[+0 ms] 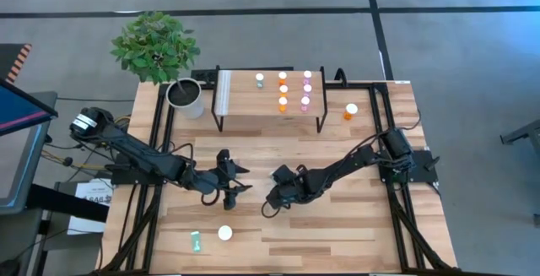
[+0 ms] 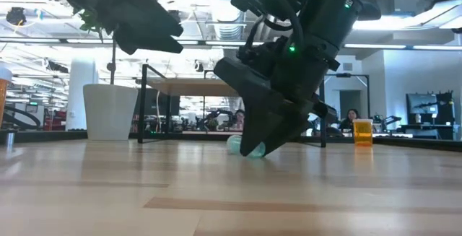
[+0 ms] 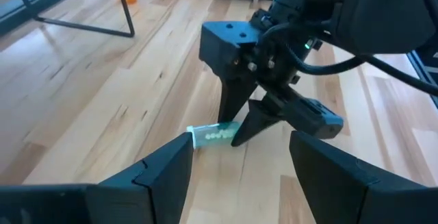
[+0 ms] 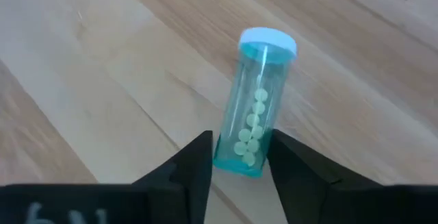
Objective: Pick and place medicine bottles onto shelf by color
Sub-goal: Put the top blue pill bottle on the shelf aligned with the other blue pill bottle
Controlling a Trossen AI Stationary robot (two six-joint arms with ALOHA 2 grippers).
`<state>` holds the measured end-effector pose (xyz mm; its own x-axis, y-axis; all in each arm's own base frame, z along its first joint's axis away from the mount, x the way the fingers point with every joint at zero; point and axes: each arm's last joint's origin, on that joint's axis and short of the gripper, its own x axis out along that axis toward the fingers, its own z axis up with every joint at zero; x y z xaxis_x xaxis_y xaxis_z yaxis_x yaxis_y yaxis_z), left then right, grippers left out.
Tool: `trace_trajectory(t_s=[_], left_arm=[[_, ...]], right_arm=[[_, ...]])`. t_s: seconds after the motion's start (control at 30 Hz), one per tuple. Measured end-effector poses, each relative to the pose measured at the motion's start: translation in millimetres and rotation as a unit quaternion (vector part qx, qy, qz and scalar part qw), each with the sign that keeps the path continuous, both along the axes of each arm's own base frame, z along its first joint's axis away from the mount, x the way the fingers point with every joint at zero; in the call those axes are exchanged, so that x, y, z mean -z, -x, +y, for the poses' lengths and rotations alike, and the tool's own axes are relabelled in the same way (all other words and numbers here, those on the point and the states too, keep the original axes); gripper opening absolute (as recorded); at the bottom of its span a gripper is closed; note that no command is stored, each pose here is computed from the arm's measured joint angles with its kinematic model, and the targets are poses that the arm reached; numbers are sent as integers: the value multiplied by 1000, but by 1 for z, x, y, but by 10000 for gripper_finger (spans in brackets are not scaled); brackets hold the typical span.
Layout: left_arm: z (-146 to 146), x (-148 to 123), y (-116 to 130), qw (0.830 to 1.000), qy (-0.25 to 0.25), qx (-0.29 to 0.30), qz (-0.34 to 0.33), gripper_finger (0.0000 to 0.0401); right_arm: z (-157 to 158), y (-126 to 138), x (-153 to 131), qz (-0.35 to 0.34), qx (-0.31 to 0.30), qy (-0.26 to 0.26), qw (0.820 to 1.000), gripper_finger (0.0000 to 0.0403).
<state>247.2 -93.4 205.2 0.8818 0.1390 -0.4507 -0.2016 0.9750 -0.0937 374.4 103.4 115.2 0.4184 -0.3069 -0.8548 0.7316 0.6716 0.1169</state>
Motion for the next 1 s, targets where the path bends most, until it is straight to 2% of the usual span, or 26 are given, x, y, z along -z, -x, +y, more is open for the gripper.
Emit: trace_trajectory(t_s=[0.23,0.43,0.63,0.77,0.87,1.0], left_arm=[[0,-1,0,1000,4,2,-5,232],[2,-15,5,999,16,14,-29,232],[2,-38,9,994,16,61,-92,232],[0,-46,10,988,6,99,-119,232],[-1,-49,8,984,-1,115,-135,232],[0,-50,3,981,-11,117,-157,232]], right_arm=[[7,4,-4,14,-51,14,998,124],[15,11,-22,7,-93,43,995,119],[25,19,-53,-63,-131,129,981,124],[20,32,-66,-128,-142,130,973,121],[13,47,-66,-179,-152,132,963,122],[3,66,-67,-279,-173,134,935,123]])
